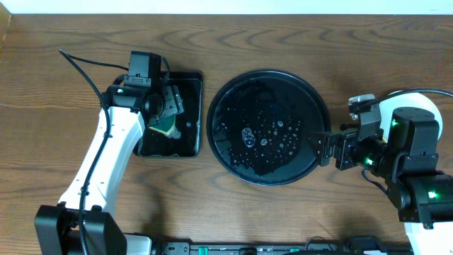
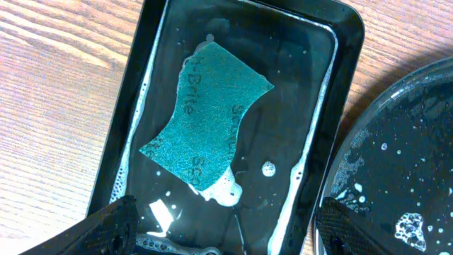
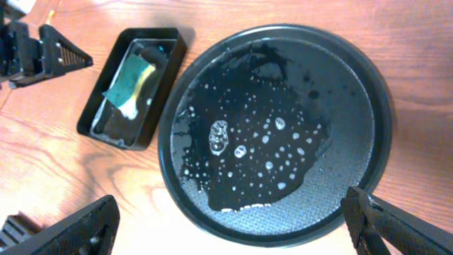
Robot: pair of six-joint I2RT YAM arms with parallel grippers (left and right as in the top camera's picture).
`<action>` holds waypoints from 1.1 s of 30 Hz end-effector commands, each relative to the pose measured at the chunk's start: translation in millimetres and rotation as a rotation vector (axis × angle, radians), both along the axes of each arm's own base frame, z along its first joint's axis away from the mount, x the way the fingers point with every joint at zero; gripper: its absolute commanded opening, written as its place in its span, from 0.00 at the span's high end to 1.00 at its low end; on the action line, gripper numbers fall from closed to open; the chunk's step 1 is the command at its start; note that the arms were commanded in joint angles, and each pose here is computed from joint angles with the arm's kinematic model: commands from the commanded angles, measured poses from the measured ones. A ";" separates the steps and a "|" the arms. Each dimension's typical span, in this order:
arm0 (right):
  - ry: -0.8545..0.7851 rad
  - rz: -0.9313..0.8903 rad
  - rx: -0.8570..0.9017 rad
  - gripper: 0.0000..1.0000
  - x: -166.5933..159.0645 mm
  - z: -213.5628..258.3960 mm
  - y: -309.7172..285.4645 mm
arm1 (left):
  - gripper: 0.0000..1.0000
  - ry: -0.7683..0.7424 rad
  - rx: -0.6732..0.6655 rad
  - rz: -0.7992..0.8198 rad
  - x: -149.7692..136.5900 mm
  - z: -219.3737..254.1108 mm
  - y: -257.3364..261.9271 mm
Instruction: Clean dirty plates on tray and stack at the side
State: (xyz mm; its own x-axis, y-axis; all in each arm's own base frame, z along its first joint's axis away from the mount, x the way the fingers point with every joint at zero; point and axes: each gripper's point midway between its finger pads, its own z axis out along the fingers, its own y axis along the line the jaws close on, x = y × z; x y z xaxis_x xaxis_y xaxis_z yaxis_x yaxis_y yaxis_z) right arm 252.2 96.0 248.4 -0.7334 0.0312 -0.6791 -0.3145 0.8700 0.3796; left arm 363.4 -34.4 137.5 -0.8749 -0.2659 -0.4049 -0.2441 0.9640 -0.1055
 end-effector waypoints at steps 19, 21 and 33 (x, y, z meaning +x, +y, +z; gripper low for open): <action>-0.576 -0.104 -0.042 0.01 -19.1 -41.1 -21.8 | 0.18 -0.010 0.006 -0.008 3.3 4.0 0.7; -0.621 -0.111 -0.038 0.01 -21.4 -46.4 -23.3 | 0.18 -0.010 0.006 -0.008 3.3 4.0 0.7; -0.753 -0.135 -0.025 0.01 -21.9 -68.1 -27.5 | 0.18 -0.010 0.006 -0.008 3.3 4.0 0.7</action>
